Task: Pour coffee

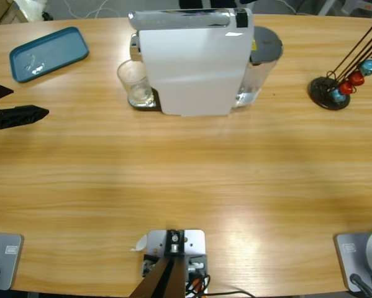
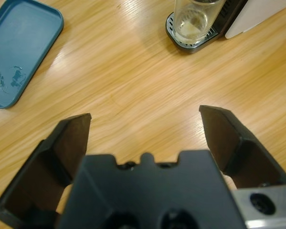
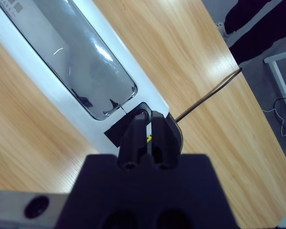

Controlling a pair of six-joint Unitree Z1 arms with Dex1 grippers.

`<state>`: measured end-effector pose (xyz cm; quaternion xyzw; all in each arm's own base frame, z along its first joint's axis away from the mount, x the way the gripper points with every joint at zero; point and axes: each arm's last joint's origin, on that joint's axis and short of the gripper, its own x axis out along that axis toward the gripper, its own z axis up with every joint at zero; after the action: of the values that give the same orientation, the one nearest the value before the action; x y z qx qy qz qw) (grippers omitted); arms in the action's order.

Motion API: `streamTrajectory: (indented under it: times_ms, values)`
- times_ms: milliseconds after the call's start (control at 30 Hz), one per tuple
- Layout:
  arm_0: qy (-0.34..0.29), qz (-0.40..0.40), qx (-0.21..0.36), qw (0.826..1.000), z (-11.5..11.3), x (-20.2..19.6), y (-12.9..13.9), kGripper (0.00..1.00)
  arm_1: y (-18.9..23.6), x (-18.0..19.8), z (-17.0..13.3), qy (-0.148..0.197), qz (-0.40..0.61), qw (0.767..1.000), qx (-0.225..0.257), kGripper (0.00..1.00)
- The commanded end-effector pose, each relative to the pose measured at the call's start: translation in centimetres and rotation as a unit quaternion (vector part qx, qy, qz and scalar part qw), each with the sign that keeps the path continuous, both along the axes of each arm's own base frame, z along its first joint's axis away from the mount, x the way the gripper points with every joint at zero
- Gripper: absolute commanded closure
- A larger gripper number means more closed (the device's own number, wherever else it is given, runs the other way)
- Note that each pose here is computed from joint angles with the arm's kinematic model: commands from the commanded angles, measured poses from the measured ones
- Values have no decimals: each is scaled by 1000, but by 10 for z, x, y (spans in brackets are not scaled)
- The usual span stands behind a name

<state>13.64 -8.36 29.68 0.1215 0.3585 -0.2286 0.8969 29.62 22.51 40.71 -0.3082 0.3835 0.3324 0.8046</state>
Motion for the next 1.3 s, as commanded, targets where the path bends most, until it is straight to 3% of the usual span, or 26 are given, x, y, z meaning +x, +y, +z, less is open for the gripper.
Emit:
streamTrajectory:
  times_ms: [33, 700, 833, 933, 1000, 1067, 1100, 1233, 1300]
  values:
    - [23, 3, 14, 1000, -13, 4, -2, 4, 6, 15, -31, 32, -4, 999, -36, 1000]
    - [23, 3, 13, 1000, -13, 4, -2, 4, 9, 13, -43, 49, -2, 998, -44, 1000]
    - [24, 3, 14, 1000, -13, 4, -2, 4, 2, 8, -21, 7, -25, 999, -34, 1000]
    - [25, 1, 14, 1000, -13, 5, -3, 4, -15, -11, 19, -44, -53, 997, 17, 997]
    - [27, -1, 13, 1000, -14, 6, -4, 4, -29, -31, 42, -68, -63, 994, 58, 452]
    - [30, -1, 15, 999, -15, 7, -5, 4, -46, -57, 53, -73, -59, 991, 91, 112]
    - [31, -2, 14, 999, -15, 7, -5, 4, -53, -69, 51, -63, -50, 991, 104, 18]
    - [33, -16, 8, 999, -14, 7, -6, 9, -84, -125, 25, -5, -9, 991, 132, 0]
    - [33, -28, 2, 999, -14, 6, -7, 9, -105, -156, 5, -5, -3, 990, 138, 0]
